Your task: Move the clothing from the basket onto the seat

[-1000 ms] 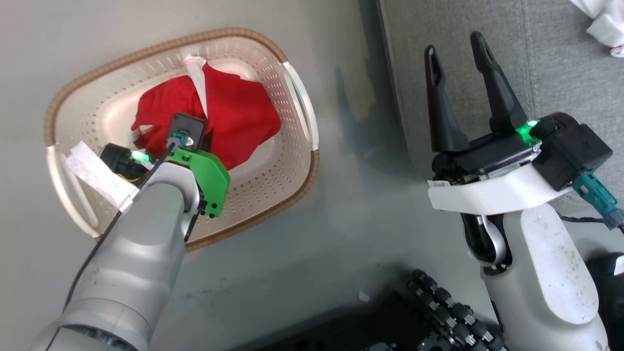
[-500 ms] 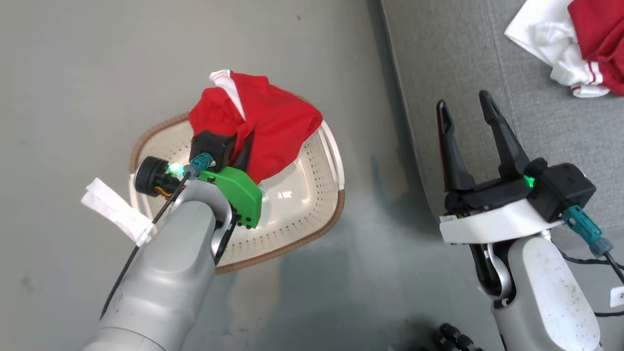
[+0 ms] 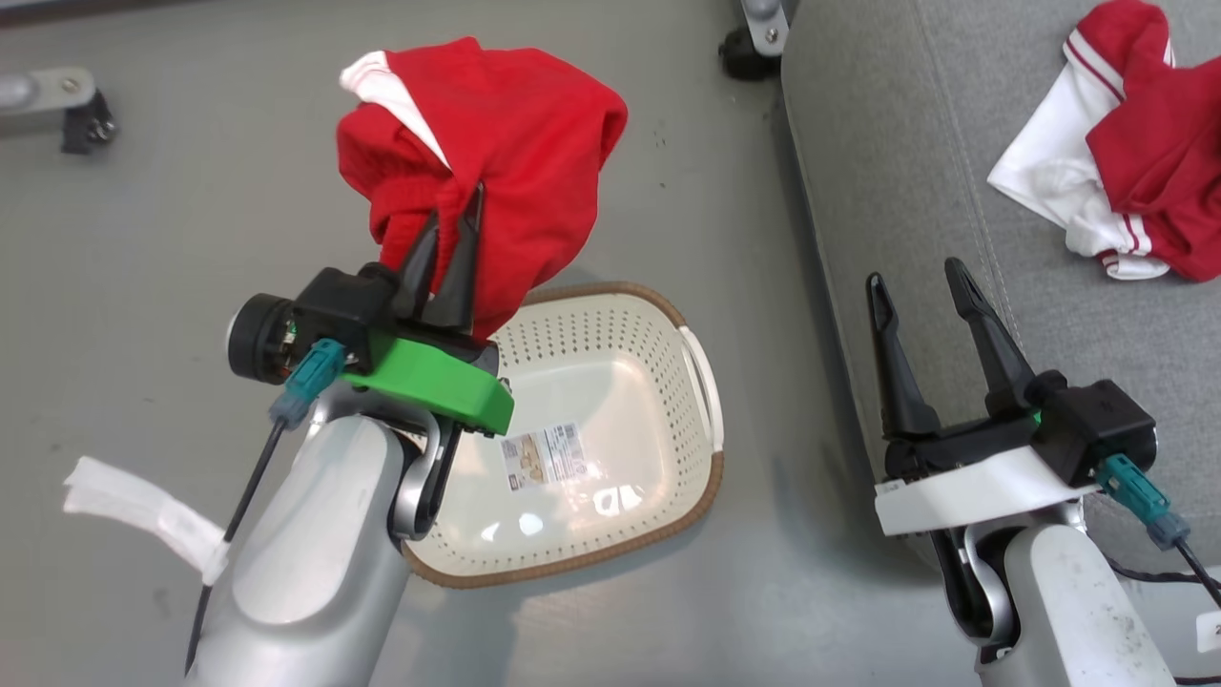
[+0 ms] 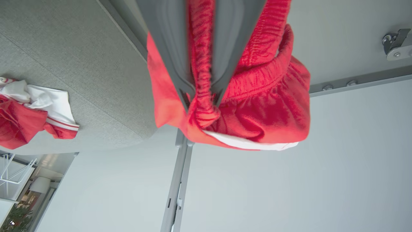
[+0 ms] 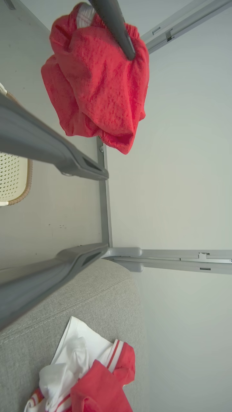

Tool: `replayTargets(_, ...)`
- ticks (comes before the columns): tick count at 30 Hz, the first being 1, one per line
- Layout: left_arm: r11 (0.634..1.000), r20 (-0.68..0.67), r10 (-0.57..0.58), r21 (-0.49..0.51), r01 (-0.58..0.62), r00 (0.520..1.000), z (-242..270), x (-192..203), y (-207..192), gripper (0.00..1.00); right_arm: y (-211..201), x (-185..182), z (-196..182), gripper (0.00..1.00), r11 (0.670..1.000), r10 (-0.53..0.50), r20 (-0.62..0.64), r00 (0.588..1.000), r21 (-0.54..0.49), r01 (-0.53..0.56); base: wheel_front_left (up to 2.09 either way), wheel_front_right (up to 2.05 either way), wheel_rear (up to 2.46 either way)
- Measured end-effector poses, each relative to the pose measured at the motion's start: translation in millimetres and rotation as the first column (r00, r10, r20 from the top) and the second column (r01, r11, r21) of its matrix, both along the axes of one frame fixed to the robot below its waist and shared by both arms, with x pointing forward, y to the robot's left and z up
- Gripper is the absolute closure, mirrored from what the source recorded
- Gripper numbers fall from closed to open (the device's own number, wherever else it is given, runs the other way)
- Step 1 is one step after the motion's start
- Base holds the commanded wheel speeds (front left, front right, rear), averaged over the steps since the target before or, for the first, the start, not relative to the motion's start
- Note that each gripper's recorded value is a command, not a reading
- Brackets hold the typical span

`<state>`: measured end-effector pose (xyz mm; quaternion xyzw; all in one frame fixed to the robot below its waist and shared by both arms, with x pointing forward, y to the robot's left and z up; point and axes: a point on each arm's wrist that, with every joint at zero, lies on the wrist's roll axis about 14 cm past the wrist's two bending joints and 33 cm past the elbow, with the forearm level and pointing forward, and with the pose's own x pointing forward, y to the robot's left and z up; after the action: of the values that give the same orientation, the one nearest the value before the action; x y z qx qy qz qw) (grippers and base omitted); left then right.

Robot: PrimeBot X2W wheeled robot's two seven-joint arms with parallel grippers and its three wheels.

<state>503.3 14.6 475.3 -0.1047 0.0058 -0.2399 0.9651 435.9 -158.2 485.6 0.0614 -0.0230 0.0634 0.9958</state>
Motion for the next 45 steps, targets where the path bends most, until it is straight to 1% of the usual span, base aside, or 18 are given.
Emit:
replayTargets(3,0.999,0.105,0.039,-0.040,-0.035,0.994,42,-3,11,1.00,3,-6,9,0.00,1.000,0.008,0.013,1.000,0.000,-0.008,0.00,0.00,0.00)
replayTargets(7,0.994,0.221,0.081,-0.088,-0.062,0.972,90,-16,25,1.00,9,-13,20,0.00,1.000,0.026,0.029,0.999,-0.002,-0.026,0.00,0.00,0.00)
replayTargets(11,0.990,0.306,0.111,-0.113,-0.079,0.946,123,-32,37,1.00,15,-21,28,0.00,0.999,0.044,0.040,0.998,-0.001,-0.044,0.00,0.00,0.00)
replayTargets(13,0.989,0.327,0.124,-0.122,-0.088,0.937,132,-40,42,1.00,18,-25,33,0.00,0.999,0.050,0.048,0.998,-0.001,-0.050,0.00,0.00,0.00)
replayTargets(19,0.988,0.354,0.126,-0.131,-0.084,0.927,142,-67,45,1.00,21,-39,39,0.00,0.998,0.060,0.050,0.997,0.000,-0.060,0.00,0.00,0.00)
replayTargets(23,0.989,0.338,0.111,-0.127,-0.071,0.934,137,-84,41,1.00,25,-48,40,0.00,0.998,0.070,0.043,0.997,0.000,-0.070,0.00,0.00,0.00)
replayTargets(31,0.987,0.319,0.109,-0.148,-0.064,0.941,135,-109,38,1.00,29,-64,42,0.00,0.997,0.082,0.036,0.996,0.003,-0.082,0.00,0.00,0.00)
replayTargets(45,0.984,0.317,0.113,-0.166,-0.062,0.942,138,-116,37,1.00,34,-71,45,0.00,0.995,0.099,0.039,0.994,0.016,-0.100,0.00,0.00,0.00)
